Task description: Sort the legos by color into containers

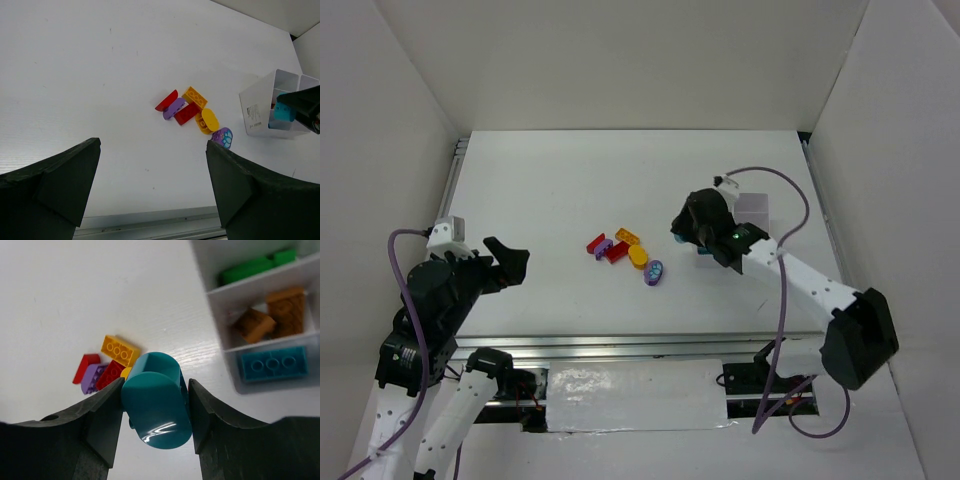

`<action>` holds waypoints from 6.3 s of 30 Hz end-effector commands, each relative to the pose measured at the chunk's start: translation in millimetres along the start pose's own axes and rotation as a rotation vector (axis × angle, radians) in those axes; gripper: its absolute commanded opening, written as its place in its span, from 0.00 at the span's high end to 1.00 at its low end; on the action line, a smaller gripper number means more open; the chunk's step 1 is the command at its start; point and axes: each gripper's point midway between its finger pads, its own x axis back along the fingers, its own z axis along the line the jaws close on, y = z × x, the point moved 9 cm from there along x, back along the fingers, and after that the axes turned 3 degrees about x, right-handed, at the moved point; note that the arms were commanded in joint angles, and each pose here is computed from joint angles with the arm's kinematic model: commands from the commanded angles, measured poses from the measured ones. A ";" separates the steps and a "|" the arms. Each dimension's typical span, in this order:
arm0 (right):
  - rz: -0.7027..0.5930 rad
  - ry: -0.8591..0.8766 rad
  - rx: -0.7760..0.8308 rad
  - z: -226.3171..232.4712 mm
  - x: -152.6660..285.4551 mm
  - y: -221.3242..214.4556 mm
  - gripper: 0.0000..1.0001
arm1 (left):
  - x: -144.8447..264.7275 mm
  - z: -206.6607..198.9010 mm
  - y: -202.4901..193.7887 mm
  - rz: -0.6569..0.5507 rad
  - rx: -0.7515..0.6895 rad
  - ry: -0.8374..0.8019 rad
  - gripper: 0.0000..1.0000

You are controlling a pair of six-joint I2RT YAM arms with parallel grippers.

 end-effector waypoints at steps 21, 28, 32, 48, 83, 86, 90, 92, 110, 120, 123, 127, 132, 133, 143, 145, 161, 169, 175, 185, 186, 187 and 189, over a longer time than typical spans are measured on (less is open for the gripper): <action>-0.272 -0.320 -0.706 -83.2 13.4 -2.8 0.86 | 6.1 -4.7 6.4 -0.058 -0.012 -0.058 0.01; -0.285 -0.339 -0.739 -83.9 6.9 -1.1 0.83 | 5.2 -4.9 6.1 -0.054 -0.015 -0.061 0.00; -0.279 -0.350 -0.744 -82.1 0.8 -1.2 0.83 | 5.8 -5.0 6.2 -0.057 -0.015 -0.063 0.01; -0.319 -0.340 -0.842 -81.6 -2.1 2.1 0.77 | 6.1 -6.2 5.8 -0.052 -0.022 -0.081 0.01; -0.319 -0.347 -0.867 -82.2 -14.8 -3.8 0.34 | 7.3 -8.6 5.3 -0.050 -0.033 -0.116 0.01; -0.312 -0.354 -0.865 -82.7 -15.8 -5.1 0.26 | 7.9 -8.6 5.4 -0.053 -0.033 -0.117 0.01; -0.312 -0.346 -0.871 -83.0 -14.7 -5.1 0.29 | 7.9 -8.5 5.3 -0.054 -0.035 -0.118 0.00; -0.318 -0.337 -0.873 -83.4 -12.9 -5.2 0.44 | 8.3 -8.5 5.5 -0.054 -0.035 -0.118 0.00; -0.324 -0.341 -0.885 -94.4 -1.7 -13.7 0.54 | 8.3 -8.3 5.0 -0.056 -0.035 -0.118 0.00; -0.349 -0.298 -0.844 -93.0 8.0 -7.8 0.53 | 8.9 -8.5 5.4 -0.058 -0.035 -0.120 0.00; -0.336 -0.231 -0.805 -86.7 9.1 -5.2 0.54 | 8.9 -8.4 5.3 -0.060 -0.035 -0.121 0.00; -0.315 -0.112 -0.719 -74.2 9.0 -0.3 0.55 | 8.6 -8.5 5.4 -0.057 -0.035 -0.119 0.01; -0.316 -0.092 -0.673 -70.7 15.2 1.8 0.59 | 8.6 -8.3 5.0 -0.057 -0.035 -0.119 0.00; -0.324 -0.080 -0.668 -71.1 15.6 1.5 0.59 | 8.6 -8.5 5.5 -0.060 -0.035 -0.121 0.00; -0.265 -0.037 -0.593 -62.4 5.9 -0.6 0.64 | 7.0 -8.4 4.8 -0.052 -0.035 -0.118 0.01; -0.254 -0.051 -0.584 -61.5 3.5 -0.6 0.63 | 6.6 -8.4 5.0 -0.050 -0.035 -0.116 0.00; -0.330 -0.184 -0.651 -83.8 18.2 -2.4 0.64 | 7.6 -8.5 5.3 -0.056 -0.035 -0.118 0.00; -0.325 -0.019 -0.534 -58.4 32.3 23.0 0.36 | 7.9 -8.6 5.5 -0.056 -0.035 -0.118 0.00; -0.213 -0.224 -0.399 -73.6 35.6 33.8 0.23 | 9.0 -8.5 5.0 -0.058 -0.034 -0.121 0.01; -0.169 -0.248 -0.344 -90.1 48.3 18.9 0.30 | 10.7 -8.5 5.1 -0.066 -0.032 -0.126 0.01; -0.157 -0.277 -0.345 -93.2 45.5 16.2 0.31 | 11.7 -8.7 5.5 -0.070 -0.030 -0.128 0.01; -0.141 -0.294 -0.336 -94.1 39.5 13.3 0.32 | 12.0 -8.5 5.4 -0.070 -0.032 -0.128 0.00; -0.131 -0.315 -0.338 -97.0 31.5 10.6 0.32 | 12.4 -8.4 5.2 -0.070 -0.032 -0.128 0.01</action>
